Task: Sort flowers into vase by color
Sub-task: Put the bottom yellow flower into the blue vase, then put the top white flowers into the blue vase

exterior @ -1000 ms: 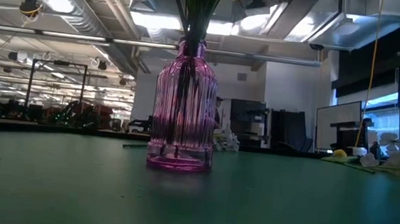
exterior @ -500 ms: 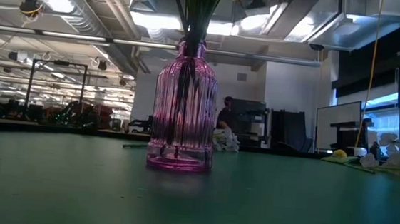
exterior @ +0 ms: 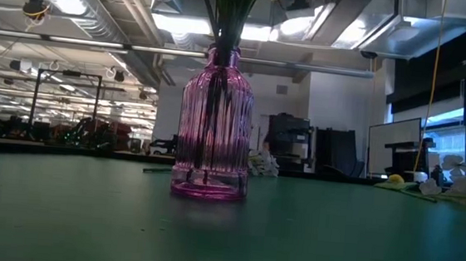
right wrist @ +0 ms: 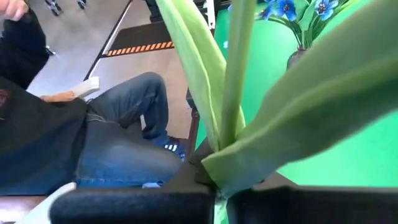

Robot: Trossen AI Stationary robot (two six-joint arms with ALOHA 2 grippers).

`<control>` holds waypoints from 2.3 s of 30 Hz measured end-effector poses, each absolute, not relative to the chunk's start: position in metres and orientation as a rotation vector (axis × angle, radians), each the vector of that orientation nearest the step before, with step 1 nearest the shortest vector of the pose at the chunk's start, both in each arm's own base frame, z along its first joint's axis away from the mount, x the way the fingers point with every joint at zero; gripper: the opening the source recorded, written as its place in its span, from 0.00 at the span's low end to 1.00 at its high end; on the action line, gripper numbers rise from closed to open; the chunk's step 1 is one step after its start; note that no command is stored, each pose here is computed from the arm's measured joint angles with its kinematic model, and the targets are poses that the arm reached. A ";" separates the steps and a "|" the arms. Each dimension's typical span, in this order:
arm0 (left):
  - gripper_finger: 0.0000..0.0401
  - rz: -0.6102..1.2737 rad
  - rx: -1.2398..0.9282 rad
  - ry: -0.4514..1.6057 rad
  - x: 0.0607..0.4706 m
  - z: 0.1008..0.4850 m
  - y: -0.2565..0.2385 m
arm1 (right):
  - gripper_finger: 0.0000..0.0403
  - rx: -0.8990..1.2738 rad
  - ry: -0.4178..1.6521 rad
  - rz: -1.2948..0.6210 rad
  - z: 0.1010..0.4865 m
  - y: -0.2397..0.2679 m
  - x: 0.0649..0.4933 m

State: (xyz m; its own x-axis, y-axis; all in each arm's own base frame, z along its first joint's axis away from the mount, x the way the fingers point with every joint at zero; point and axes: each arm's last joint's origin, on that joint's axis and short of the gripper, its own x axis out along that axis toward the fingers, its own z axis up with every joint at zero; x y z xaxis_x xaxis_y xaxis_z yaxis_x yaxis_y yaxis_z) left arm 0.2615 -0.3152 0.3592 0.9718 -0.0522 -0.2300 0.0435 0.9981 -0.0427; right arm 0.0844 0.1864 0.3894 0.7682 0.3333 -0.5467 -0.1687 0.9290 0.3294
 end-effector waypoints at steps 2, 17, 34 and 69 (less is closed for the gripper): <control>0.23 -0.014 -0.048 0.290 0.260 0.352 -0.312 | 0.03 0.248 0.641 0.268 0.386 0.190 0.086; 0.23 0.279 -0.241 0.574 0.210 0.290 -0.299 | 0.03 0.058 0.531 0.313 0.373 0.221 0.048; 0.23 0.438 -0.372 0.716 0.237 0.157 -0.230 | 0.06 0.134 0.632 0.094 0.302 0.225 0.026; 0.34 0.710 -0.243 1.000 0.205 0.214 -0.135 | 0.81 0.196 0.933 0.133 0.297 0.220 0.017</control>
State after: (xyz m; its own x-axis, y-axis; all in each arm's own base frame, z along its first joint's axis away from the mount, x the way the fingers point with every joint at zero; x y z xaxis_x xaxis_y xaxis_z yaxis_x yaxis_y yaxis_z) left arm 0.2053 -0.1354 0.2144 0.3414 0.4324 -0.8346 -0.6455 0.7532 0.1262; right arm 0.0169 0.2202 0.2969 0.5895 0.1978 -0.7831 -0.0286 0.9741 0.2245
